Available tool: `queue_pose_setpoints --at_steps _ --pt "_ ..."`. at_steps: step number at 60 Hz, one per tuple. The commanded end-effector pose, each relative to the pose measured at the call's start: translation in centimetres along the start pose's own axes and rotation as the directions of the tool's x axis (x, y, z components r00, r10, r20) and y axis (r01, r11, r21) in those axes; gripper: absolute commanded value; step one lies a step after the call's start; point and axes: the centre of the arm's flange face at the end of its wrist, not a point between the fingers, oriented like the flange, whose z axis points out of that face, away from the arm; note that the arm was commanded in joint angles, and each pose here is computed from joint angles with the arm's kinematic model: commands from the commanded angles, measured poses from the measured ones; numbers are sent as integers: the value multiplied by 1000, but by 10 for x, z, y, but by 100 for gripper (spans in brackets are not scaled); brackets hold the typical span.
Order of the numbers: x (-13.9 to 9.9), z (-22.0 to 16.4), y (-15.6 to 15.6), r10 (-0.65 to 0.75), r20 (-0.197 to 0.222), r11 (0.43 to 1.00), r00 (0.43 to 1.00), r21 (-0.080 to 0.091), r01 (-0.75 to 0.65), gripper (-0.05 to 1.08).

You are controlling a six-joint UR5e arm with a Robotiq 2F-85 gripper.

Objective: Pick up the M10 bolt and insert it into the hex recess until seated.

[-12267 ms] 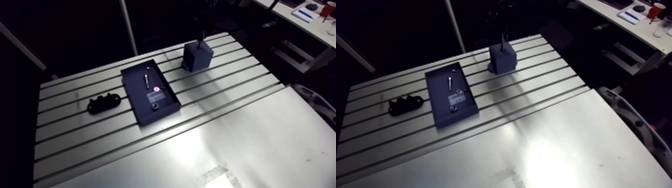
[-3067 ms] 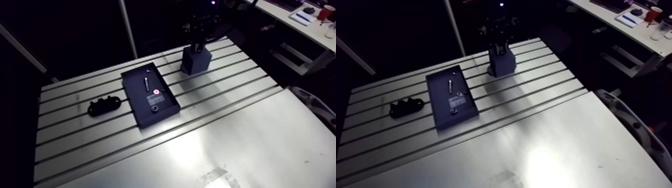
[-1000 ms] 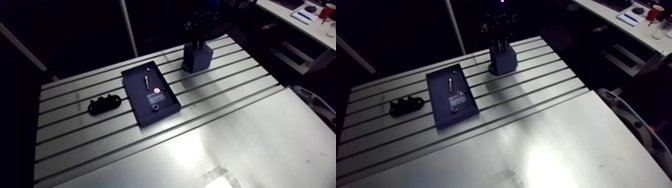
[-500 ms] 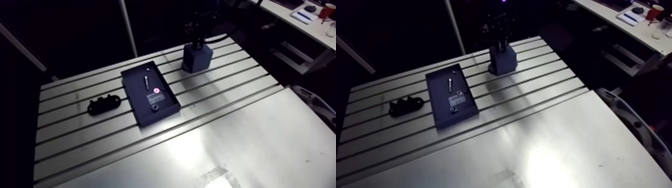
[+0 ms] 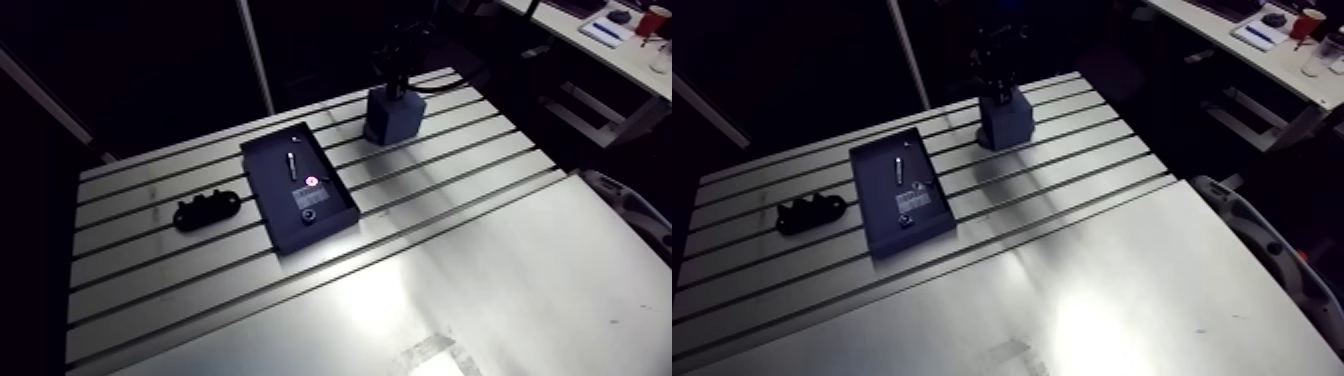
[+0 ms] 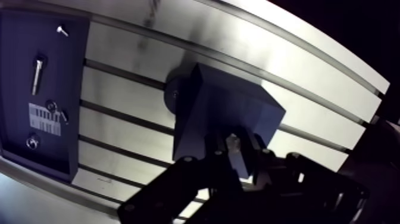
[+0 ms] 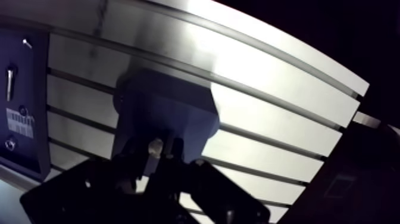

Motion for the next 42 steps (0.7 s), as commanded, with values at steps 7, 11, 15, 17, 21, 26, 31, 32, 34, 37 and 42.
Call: queue_pose_setpoints --at_steps 7,11,15,17,21,26,31,32,34,37,42 --pt "1 -1 1 -106 -3 994 994 -1 106 73" --pt "1 0 0 -128 -3 992 992 1 128 73" --pt "0 -1 0 -162 -4 987 987 1 162 73" --pt "0 -1 0 -169 -4 986 986 0 169 73" --pt "0 0 0 -178 -3 984 984 2 178 73" --pt "0 0 0 -200 -4 980 980 3 200 73" --pt "0 -1 0 -216 -6 976 976 1 216 73" --pt "0 -1 0 -216 -6 976 976 1 216 73" --pt "0 -1 0 -218 -5 976 976 2 218 73" --pt "0 0 0 -219 -4 976 976 3 219 73" --pt "-1 1 -1 -225 2 974 974 5 225 73"
